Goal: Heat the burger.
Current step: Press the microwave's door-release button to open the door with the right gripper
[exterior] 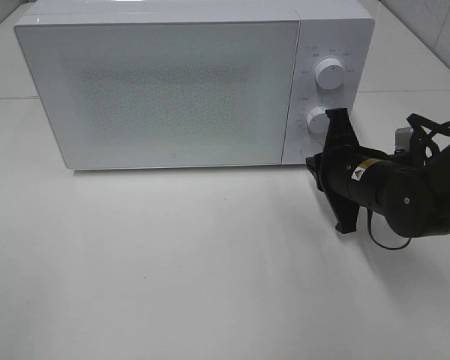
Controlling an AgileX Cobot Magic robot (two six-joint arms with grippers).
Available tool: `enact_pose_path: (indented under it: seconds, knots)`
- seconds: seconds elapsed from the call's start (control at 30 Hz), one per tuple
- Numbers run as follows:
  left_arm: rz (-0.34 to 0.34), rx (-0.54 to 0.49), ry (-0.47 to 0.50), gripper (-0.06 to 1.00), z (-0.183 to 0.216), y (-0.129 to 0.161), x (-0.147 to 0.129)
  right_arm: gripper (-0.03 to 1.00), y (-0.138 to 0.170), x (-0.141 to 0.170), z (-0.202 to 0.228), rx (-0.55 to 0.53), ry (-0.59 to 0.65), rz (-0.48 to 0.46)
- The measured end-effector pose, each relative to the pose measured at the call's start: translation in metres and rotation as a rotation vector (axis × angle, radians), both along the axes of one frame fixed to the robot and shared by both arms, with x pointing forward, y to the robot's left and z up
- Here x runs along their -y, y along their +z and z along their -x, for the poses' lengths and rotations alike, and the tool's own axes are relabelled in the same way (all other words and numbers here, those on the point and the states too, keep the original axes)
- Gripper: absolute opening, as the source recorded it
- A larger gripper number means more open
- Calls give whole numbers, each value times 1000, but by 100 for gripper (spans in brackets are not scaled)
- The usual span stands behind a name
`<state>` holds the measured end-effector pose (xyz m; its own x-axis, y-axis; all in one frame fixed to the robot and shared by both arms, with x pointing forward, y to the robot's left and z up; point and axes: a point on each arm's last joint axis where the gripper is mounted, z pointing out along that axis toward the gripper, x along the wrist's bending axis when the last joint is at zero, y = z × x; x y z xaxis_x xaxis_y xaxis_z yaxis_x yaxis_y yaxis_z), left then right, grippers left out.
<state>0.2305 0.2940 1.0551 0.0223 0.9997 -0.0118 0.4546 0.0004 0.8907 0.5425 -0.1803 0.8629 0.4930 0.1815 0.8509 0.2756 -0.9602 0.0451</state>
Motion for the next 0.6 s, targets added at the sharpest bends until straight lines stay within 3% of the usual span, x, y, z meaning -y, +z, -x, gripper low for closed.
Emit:
enact_pose_path:
  seconds: [0.6]
  knots:
    - [0, 0, 0, 98, 0, 0, 0, 1, 5, 7, -25, 33, -81, 20]
